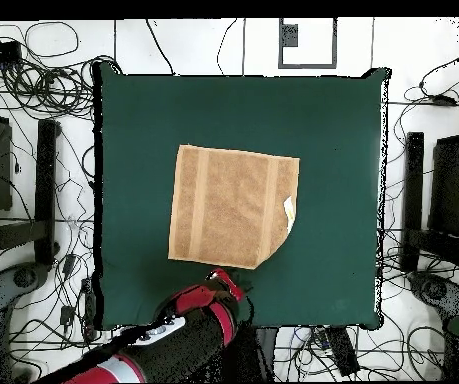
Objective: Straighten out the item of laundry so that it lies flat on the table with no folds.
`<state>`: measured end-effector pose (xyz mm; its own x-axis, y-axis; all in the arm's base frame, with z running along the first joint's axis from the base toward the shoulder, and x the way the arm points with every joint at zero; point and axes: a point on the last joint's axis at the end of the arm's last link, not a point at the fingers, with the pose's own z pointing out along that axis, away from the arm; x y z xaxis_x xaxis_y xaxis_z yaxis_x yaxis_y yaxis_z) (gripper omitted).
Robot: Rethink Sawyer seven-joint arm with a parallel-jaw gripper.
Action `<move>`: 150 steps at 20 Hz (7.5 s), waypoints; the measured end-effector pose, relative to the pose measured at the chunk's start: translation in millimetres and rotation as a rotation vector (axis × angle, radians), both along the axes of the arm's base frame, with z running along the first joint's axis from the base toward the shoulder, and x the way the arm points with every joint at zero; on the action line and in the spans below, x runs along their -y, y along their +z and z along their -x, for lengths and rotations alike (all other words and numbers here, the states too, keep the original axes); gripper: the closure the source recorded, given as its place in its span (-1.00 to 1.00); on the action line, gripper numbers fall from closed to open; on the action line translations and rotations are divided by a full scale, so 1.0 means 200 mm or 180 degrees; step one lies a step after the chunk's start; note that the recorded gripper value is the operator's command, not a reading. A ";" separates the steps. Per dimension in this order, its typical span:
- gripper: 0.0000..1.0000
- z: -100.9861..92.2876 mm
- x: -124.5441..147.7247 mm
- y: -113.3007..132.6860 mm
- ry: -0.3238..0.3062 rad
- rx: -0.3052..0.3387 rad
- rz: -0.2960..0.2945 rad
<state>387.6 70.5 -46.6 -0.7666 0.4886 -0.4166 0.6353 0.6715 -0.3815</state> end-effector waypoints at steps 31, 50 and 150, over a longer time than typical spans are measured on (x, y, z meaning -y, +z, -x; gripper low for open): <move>-1.00 -0.67 0.52 0.41 -0.0036 0.0821 0.0470; -1.00 -0.70 0.64 0.43 0.0462 0.0834 0.0844; -1.00 -0.50 1.00 -0.05 0.0814 0.1088 0.0570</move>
<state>487.0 -130.5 -57.3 -0.6572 0.1990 -0.7269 0.5673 0.7657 -0.3033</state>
